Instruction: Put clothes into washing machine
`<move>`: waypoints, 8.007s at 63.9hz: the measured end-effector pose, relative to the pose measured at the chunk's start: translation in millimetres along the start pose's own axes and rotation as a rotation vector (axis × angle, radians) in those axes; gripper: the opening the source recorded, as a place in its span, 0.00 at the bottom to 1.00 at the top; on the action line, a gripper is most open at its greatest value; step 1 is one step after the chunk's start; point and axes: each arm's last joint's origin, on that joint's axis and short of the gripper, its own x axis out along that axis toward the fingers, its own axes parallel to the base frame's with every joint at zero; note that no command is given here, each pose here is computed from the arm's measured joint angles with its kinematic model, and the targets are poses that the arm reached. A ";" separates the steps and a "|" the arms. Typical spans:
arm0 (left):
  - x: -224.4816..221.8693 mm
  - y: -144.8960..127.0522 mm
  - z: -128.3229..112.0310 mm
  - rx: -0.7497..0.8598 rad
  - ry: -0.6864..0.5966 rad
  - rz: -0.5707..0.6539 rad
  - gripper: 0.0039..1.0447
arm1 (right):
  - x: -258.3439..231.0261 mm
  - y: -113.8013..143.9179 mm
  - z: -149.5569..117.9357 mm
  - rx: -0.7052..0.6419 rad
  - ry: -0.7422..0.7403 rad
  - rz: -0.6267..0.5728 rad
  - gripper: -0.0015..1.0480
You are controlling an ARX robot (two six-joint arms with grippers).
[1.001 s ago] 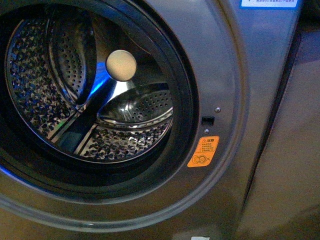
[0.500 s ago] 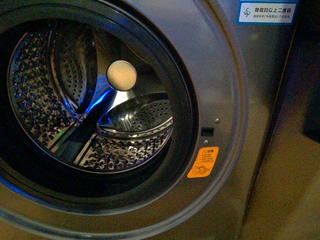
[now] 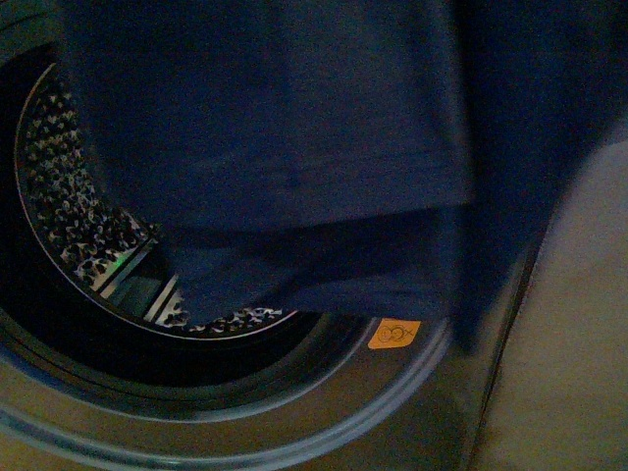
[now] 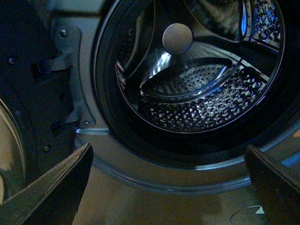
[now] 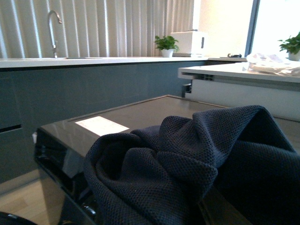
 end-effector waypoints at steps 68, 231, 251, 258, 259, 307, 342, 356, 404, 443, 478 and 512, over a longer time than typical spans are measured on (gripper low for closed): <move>0.0 0.0 0.0 0.000 0.000 0.000 0.94 | 6.3 -21.0 -3.4 0.014 -0.016 0.068 0.06; 171.2 -172.9 248.5 -0.058 -0.133 -0.142 0.85 | 6.4 -20.3 -3.3 0.017 -0.017 0.070 0.06; 184.6 -149.7 247.6 -0.089 -0.157 -0.079 0.41 | 6.4 -20.3 -3.3 0.017 -0.017 0.070 0.42; 188.0 -139.8 249.4 -0.112 -0.164 -0.087 0.26 | 6.4 -20.3 -3.3 0.017 -0.017 0.070 0.57; 188.8 -137.6 249.8 -0.115 -0.166 -0.090 0.23 | 6.4 -20.3 -3.3 0.017 -0.017 0.070 0.61; 185.1 -89.4 193.6 -0.104 -0.131 -0.155 0.07 | 6.4 -20.3 -3.3 0.018 -0.017 0.071 0.93; 191.0 -81.8 188.0 -0.140 -0.143 -0.197 0.07 | -101.9 12.9 -76.6 0.123 0.001 -0.197 0.93; 194.4 -80.3 181.1 -0.140 -0.154 -0.211 0.07 | -145.1 5.2 -145.0 0.236 0.121 -0.301 0.93; 197.9 -63.6 -12.0 -0.046 0.263 -0.119 0.06 | -242.8 -26.1 -264.3 -0.011 0.247 -0.741 0.42; 259.2 -80.8 -57.4 -0.057 0.254 -0.082 0.06 | -299.1 -22.4 -307.8 -0.035 0.261 -0.738 0.02; 365.4 -102.2 -78.0 -0.026 0.264 -0.012 0.06 | -316.2 -11.8 -322.3 -0.037 0.259 -0.748 0.02; 435.2 -98.8 -32.2 -0.008 0.139 0.100 0.06 | -325.5 -4.9 -330.7 -0.041 0.251 -0.747 0.02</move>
